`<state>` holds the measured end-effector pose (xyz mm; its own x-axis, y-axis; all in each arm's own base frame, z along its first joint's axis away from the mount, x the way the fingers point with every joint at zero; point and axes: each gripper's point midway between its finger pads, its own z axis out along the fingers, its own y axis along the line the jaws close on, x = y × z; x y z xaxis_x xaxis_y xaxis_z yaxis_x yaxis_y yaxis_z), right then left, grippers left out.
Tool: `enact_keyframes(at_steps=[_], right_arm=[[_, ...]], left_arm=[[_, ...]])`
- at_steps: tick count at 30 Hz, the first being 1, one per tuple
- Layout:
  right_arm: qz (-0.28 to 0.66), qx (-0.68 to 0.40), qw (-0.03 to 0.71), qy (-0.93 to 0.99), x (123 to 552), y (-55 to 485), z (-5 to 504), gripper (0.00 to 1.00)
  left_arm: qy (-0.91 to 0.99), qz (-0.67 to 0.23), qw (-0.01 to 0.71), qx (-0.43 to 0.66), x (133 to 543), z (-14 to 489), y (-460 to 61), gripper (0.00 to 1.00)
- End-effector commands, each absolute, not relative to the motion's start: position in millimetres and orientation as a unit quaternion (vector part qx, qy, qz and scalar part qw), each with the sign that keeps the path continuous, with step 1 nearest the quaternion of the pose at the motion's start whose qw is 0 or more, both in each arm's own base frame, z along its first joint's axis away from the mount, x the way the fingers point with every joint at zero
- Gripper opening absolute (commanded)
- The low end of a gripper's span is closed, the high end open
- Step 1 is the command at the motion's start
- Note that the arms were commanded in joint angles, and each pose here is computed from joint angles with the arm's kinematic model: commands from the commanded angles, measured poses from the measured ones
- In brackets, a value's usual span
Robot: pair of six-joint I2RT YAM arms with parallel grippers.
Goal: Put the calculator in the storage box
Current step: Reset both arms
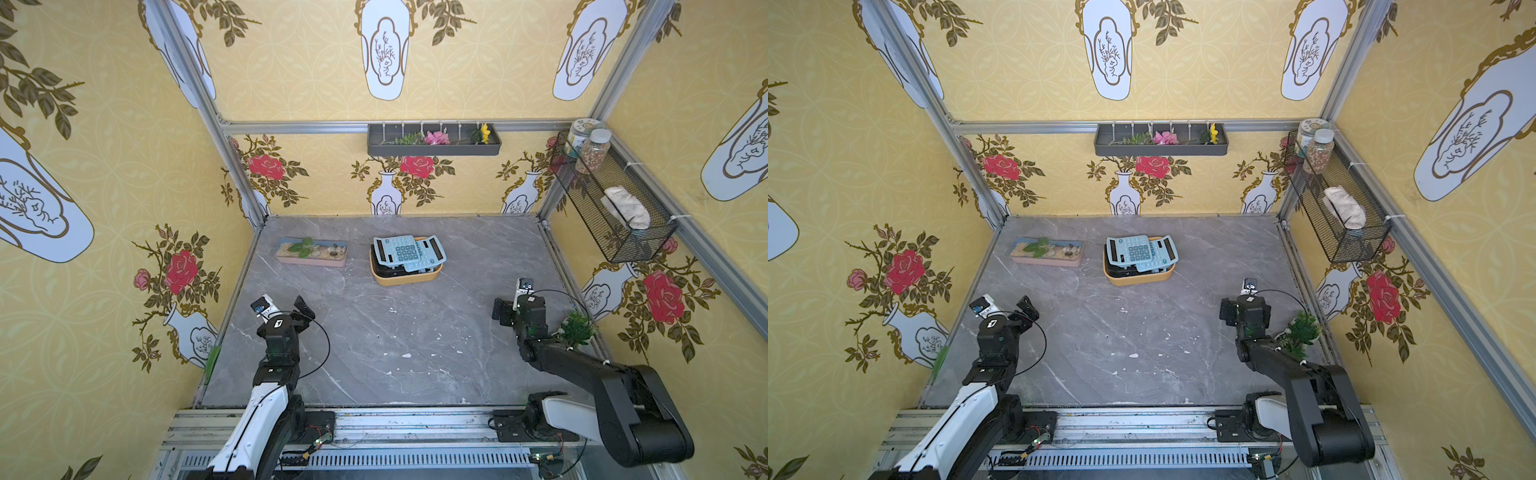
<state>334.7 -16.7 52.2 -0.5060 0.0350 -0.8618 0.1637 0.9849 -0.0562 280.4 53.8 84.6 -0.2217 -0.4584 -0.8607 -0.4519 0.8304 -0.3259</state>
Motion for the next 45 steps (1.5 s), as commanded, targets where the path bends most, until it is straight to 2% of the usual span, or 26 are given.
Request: enact_keyframes(at_steps=[1, 6, 11, 13, 15, 20, 25, 45], right_arm=[[-0.060, 0.042, 0.569, 0.819, 355.2, -12.2, 80.7, 0.97], [-0.051, 0.041, 0.561, 0.825, 353.0, -11.4, 78.4, 0.97], [-0.052, 0.041, 0.563, 0.824, 355.2, -11.9, 78.3, 0.97], [-0.052, 0.041, 0.564, 0.823, 355.5, -11.5, 78.5, 0.97], [-0.052, 0.041, 0.563, 0.824, 355.4, -11.3, 78.5, 0.97], [-0.049, 0.040, 0.564, 0.824, 355.9, -11.1, 78.7, 0.97], [-0.034, 0.023, 0.567, 0.822, 354.5, -5.0, 79.1, 0.97], [-0.042, 0.035, 0.563, 0.824, 355.9, -9.9, 78.6, 0.97]], left_arm=[[0.733, -0.026, 0.620, -0.279, 306.5, 129.6, 53.2, 1.00], [0.759, -0.035, 0.606, -0.236, 319.6, 130.6, 41.8, 1.00], [0.743, 0.038, 0.613, -0.265, 283.5, 148.8, 63.4, 1.00], [0.720, 0.045, 0.637, -0.272, 277.4, 148.5, 68.7, 1.00], [0.702, 0.042, 0.658, -0.271, 281.8, 147.4, 70.4, 1.00], [0.764, 0.051, 0.605, -0.219, 323.6, 134.3, 60.2, 1.00], [0.773, 0.022, 0.618, -0.140, 339.7, 108.2, 34.1, 1.00], [0.780, 0.020, 0.608, -0.148, 341.2, 106.7, 36.4, 1.00]])
